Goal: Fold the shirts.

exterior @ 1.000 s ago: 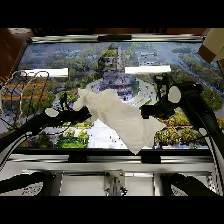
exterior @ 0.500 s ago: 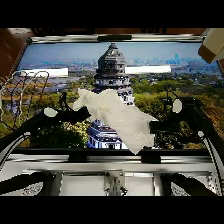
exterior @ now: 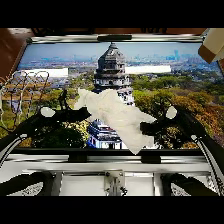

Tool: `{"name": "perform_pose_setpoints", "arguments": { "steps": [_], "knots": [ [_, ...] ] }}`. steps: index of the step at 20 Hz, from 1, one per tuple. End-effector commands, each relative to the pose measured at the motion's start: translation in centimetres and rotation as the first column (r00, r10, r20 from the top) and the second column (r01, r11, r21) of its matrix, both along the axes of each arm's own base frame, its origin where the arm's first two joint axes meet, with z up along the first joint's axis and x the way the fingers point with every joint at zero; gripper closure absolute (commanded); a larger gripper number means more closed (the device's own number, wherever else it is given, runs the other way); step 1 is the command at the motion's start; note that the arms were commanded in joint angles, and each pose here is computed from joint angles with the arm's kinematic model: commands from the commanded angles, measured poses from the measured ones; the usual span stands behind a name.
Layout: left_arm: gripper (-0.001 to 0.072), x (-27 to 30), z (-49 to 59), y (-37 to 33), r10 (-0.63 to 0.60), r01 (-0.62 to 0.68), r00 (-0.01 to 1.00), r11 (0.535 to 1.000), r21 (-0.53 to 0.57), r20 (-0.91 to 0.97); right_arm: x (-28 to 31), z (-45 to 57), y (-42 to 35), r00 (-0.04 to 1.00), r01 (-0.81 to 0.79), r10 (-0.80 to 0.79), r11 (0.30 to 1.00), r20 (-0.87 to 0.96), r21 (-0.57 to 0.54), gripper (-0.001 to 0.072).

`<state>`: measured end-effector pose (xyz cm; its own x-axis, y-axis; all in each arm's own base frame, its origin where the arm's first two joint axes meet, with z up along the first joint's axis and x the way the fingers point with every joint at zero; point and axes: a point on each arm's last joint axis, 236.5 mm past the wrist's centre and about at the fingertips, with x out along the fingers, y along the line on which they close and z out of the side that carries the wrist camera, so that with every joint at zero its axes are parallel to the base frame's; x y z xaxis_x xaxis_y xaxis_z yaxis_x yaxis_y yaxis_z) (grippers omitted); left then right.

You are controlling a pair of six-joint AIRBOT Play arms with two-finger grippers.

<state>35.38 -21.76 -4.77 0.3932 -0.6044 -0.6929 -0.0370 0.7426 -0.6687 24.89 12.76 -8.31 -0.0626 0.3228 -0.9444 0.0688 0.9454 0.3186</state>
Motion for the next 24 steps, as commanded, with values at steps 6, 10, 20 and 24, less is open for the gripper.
{"name": "perform_pose_setpoints", "arguments": {
  "steps": [6,10,20,24],
  "knots": [
    [0.0681,4.2,13.7,2.6,-0.162,0.118,0.902,0.984,0.133,0.401,8.8,9.5,-4.2,0.901,-0.034,0.122,0.977,0.416,-0.213,0.0672],
    [0.0681,5.7,34.2,6.3,-0.089,-0.011,0.649,0.992,0.127,0.756,15.6,31.4,-8.6,0.473,0.145,0.265,0.917,0.840,-0.371,0.0673],
    [0.0682,-9.5,60.9,14.3,-0.007,-0.323,0.089,0.946,0.035,0.996,5.2,57.0,-9.3,-0.107,0.241,0.107,0.967,0.988,-0.079,0.0672],
    [0.0682,-12.9,57.8,14.1,-0.124,-0.366,0.199,0.911,0.191,0.972,2.7,53.1,-10.6,0.072,0.254,0.125,0.957,0.990,-0.139,0.0672]
  ]
}}
